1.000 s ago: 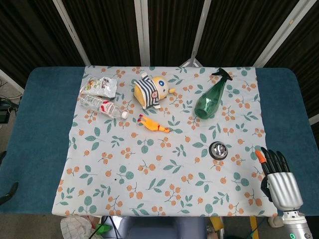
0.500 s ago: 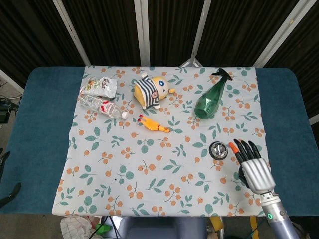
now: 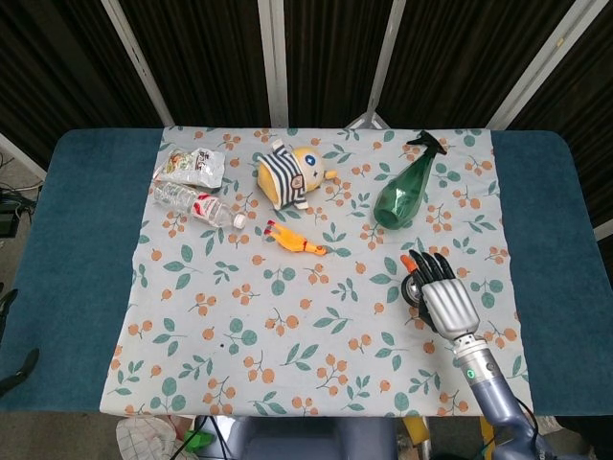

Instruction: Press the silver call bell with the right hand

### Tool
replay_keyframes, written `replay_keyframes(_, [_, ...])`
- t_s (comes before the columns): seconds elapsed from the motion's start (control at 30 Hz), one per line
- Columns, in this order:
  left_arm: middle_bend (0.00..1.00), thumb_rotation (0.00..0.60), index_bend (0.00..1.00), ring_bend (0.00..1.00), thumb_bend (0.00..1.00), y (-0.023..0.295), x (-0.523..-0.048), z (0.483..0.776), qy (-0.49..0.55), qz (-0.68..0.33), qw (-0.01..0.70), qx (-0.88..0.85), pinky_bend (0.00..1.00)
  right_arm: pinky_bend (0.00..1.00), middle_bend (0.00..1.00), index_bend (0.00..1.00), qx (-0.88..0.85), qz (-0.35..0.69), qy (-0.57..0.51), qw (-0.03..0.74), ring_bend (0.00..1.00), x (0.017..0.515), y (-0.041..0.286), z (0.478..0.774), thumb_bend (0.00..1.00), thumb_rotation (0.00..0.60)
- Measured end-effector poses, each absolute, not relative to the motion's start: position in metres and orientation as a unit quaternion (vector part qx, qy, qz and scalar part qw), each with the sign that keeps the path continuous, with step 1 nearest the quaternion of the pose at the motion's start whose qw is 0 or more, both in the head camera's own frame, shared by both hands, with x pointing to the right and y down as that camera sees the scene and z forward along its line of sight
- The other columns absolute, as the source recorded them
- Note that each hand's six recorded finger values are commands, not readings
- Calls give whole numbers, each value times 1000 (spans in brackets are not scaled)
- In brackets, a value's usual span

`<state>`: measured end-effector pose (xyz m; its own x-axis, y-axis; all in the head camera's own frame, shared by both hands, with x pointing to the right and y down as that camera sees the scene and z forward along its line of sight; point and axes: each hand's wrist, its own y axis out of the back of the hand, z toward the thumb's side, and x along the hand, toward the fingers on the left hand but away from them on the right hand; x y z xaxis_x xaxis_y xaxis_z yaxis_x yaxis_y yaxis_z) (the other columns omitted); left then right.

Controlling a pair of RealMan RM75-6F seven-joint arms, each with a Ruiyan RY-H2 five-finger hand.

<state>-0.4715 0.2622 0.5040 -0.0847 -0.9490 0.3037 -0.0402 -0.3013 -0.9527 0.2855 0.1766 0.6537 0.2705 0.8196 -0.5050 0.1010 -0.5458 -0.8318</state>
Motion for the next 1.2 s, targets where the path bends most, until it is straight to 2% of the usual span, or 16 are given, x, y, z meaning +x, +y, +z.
replay_keyframes(0.33, [0,600,55,28,404,262,-470,507,441,-590,389,-553,165,0,0,7,-724,528,-309,319,0,288,178,693,1000,600])
replay_keyframes(0.73, [0,600,55,28,404,263,-468,510,434,-596,392,-550,165,0,0,8,-735,538,-297,286,0,294,184,724,1000,600])
replay_keyframes(1.03, [0,600,55,29,405,262,-466,511,431,-597,393,-551,165,0,0,9,-742,541,-281,278,0,293,189,734,1000,600])
replay_keyframes(1.2, [0,600,55,28,405,263,-466,510,433,-595,391,-552,165,0,0,9,-745,537,-278,281,0,290,186,728,1000,600])
